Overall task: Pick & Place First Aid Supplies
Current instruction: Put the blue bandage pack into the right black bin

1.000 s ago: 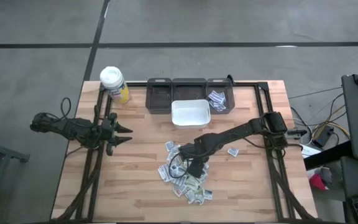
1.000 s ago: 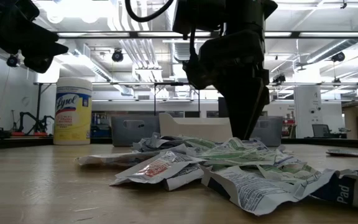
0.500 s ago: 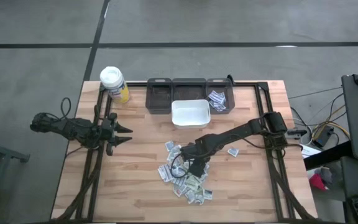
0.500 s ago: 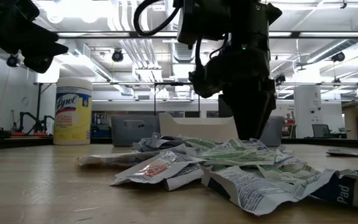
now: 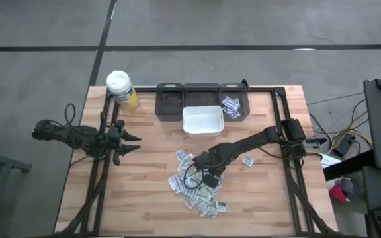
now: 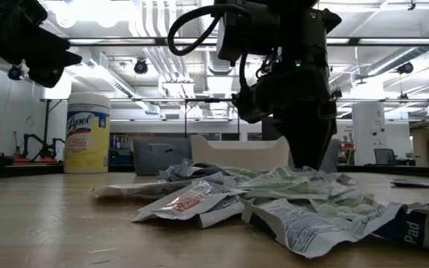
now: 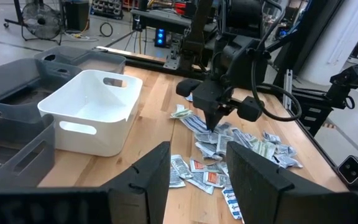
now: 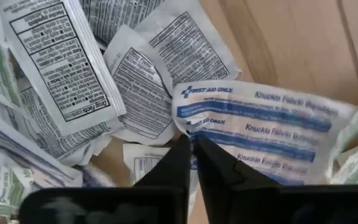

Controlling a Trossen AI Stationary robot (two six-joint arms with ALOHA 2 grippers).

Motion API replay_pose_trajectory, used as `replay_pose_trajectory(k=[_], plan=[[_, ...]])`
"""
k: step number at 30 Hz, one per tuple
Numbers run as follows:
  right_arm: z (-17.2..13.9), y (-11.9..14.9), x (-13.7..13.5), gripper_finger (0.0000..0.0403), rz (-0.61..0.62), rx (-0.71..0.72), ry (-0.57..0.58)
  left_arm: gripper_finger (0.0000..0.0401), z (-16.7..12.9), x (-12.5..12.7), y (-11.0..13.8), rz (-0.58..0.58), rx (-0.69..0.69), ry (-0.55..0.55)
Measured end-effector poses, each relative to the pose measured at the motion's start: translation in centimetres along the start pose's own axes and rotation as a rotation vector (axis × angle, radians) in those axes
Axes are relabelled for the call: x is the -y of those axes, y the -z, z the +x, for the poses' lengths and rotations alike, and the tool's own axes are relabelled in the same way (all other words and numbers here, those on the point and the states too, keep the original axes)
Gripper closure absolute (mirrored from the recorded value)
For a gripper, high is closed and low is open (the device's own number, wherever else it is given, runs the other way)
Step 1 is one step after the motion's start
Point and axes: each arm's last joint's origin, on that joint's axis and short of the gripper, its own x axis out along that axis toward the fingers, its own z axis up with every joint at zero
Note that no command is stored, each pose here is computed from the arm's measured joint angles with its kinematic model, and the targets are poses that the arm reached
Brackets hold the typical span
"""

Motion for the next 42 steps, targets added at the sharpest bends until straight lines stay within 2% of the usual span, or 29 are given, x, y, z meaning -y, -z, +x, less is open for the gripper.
replay_pose_trajectory(k=[5,9,18,21,25,30,33,42], plan=[[-0.8,0.2,0.0,0.0394,-0.017,-0.011,-0.036,0.0240,0.0,0.0,0.0,-0.013,0.001,-0.004],[-2.7,0.5,-0.1,0.0394,-0.051,0.010,-0.089,0.0240,0.0,0.0,0.0,-0.015,0.001,-0.005],[-7.7,1.3,0.5,0.0394,-0.234,0.137,-0.176,0.0240,0.0,0.0,0.0,-0.023,0.002,-0.006],[-9.1,1.3,1.0,0.0394,-0.255,0.193,-0.176,0.0240,0.0,0.0,-0.1,-0.025,0.006,-0.005],[-11.3,1.3,2.5,0.0394,-0.212,0.328,-0.060,0.0240,0.0,0.0,-0.1,-0.030,0.015,-0.003],[-13.6,2.0,5.8,0.0394,-0.102,0.450,0.278,0.0240,0.0,0.0,-0.1,-0.052,0.015,-0.003],[-14.8,2.1,8.0,0.0394,-0.076,0.462,0.416,0.0240,0.0,0.0,-0.1,-0.055,0.014,-0.003],[-16.1,-0.8,15.0,0.0394,-0.290,0.325,0.572,0.0240,0.0,0.0,-0.2,-0.057,0.016,-0.003]])
